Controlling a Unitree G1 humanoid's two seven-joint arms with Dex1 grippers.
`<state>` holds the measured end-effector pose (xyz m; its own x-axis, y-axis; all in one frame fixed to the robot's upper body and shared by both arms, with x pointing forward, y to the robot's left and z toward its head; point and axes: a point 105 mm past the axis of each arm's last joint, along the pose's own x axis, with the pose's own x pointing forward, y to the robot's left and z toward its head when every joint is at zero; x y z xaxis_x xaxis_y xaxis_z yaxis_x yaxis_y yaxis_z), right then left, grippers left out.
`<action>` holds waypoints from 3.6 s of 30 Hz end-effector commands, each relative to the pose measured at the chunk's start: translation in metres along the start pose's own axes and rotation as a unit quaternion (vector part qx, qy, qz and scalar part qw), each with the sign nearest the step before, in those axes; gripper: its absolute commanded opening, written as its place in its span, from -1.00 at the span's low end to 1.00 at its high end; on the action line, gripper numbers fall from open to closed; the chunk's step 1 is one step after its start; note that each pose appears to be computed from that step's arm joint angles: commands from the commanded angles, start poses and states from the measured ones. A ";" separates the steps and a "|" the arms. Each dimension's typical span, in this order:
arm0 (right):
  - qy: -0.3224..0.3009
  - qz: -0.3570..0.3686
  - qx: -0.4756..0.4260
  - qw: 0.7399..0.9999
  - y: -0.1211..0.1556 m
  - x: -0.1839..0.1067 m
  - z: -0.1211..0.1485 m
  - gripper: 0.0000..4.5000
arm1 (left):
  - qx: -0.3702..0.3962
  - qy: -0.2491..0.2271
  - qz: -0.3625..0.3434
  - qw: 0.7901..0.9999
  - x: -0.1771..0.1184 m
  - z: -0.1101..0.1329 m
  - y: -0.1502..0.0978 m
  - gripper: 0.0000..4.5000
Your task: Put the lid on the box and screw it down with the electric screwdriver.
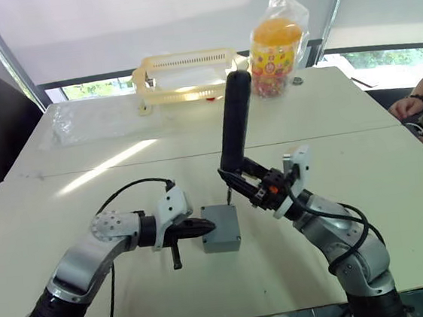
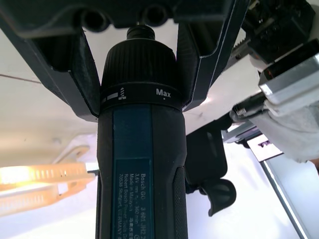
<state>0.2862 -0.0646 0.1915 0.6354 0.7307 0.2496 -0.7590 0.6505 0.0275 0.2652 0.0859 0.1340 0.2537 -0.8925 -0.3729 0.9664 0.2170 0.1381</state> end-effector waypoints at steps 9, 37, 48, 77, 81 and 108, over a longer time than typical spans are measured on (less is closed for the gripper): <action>-0.042 -0.003 -0.034 0.999 -0.001 0.000 0.018 -0.22 | 0.006 0.010 -0.006 1.000 -0.001 -0.003 -0.004 -1.00; 0.005 0.022 -0.072 0.997 0.004 -0.007 -0.019 -0.22 | 0.003 0.019 0.007 1.000 -0.006 -0.010 -0.002 -1.00; 0.009 0.019 -0.077 0.997 0.004 -0.015 -0.033 -0.22 | -0.002 0.036 0.007 0.999 -0.002 -0.021 -0.003 -1.00; 0.085 0.069 -0.064 0.992 0.011 -0.022 -0.068 -0.22 | -0.004 0.042 0.010 0.999 -0.001 -0.024 -0.006 -1.00; 0.101 0.074 -0.063 0.990 0.012 -0.024 -0.073 -0.22 | -0.005 0.042 0.012 0.999 -0.001 -0.024 -0.006 -1.00; 0.158 0.056 -0.049 0.985 -0.001 -0.030 -0.094 -0.22 | -0.008 0.041 0.023 0.999 -0.002 -0.024 -0.004 -1.00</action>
<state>0.2821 -0.0624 0.1516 0.5567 0.8185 0.1419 -0.7908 0.5745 -0.2111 0.2627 0.0934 0.1179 0.2956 -0.8596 -0.4169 0.9550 0.2547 0.1519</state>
